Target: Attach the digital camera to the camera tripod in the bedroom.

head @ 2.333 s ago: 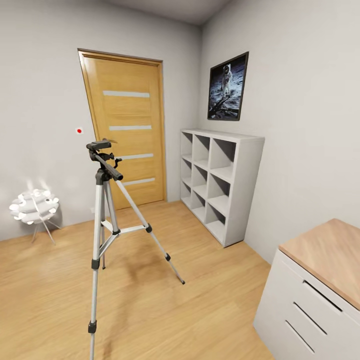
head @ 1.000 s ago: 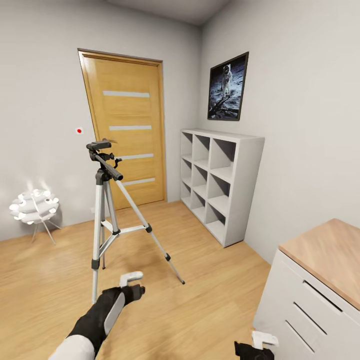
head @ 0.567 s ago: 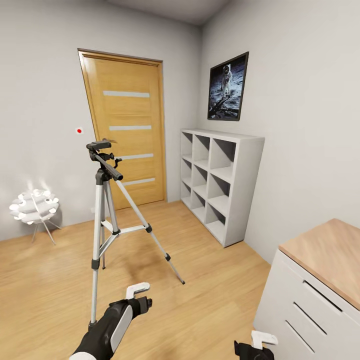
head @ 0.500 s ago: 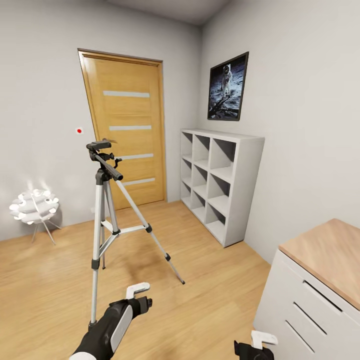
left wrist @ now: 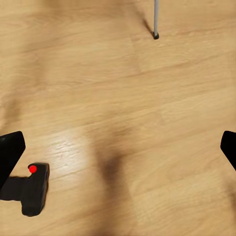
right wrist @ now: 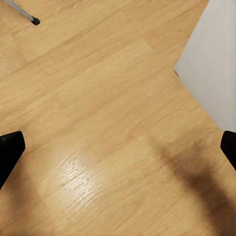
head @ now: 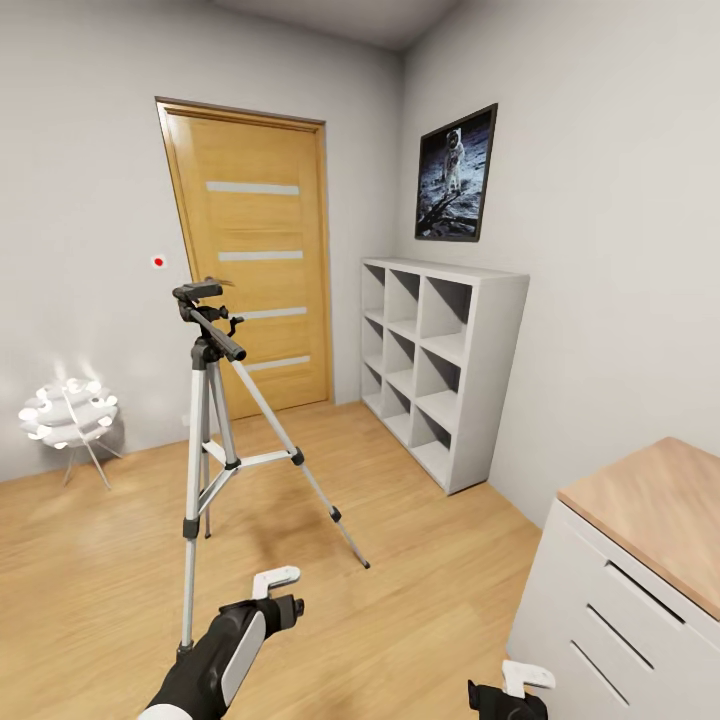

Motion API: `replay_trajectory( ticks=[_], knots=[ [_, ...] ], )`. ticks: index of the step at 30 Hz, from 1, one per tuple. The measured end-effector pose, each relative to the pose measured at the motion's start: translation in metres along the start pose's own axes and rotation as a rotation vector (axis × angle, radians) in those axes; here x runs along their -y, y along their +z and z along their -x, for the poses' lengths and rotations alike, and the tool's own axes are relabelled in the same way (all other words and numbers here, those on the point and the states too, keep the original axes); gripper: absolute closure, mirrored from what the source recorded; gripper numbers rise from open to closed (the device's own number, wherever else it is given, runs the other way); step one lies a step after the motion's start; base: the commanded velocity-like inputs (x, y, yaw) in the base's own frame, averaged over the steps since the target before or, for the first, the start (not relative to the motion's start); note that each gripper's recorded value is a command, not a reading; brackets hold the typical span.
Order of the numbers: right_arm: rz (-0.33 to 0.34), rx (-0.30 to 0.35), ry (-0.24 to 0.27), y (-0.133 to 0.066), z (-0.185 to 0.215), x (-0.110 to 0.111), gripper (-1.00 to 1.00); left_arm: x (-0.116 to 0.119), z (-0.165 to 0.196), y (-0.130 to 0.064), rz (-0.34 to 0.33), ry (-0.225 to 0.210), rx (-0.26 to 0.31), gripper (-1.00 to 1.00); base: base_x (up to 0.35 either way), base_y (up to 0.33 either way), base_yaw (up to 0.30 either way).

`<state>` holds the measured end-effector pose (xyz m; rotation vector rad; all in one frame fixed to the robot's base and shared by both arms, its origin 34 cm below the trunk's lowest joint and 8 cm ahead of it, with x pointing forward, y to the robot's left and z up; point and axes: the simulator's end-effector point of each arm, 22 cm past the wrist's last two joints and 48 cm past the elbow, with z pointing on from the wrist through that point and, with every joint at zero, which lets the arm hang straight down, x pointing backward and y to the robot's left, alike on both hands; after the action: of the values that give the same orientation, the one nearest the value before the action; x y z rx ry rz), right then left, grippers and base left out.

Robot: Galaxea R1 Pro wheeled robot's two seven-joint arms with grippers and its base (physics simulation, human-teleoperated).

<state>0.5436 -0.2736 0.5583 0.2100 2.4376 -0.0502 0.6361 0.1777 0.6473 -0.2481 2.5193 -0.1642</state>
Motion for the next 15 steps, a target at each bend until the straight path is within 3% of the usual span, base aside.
replay_trajectory(
  ticks=[15],
  knots=[
    [0.008, -0.005, 0.001, 0.014, -0.014, -0.003, -1.0, -0.006, -0.016, 0.016, 0.003, 0.001, -0.012, -1.0, 0.0, 0.0, 0.0]
  ],
)
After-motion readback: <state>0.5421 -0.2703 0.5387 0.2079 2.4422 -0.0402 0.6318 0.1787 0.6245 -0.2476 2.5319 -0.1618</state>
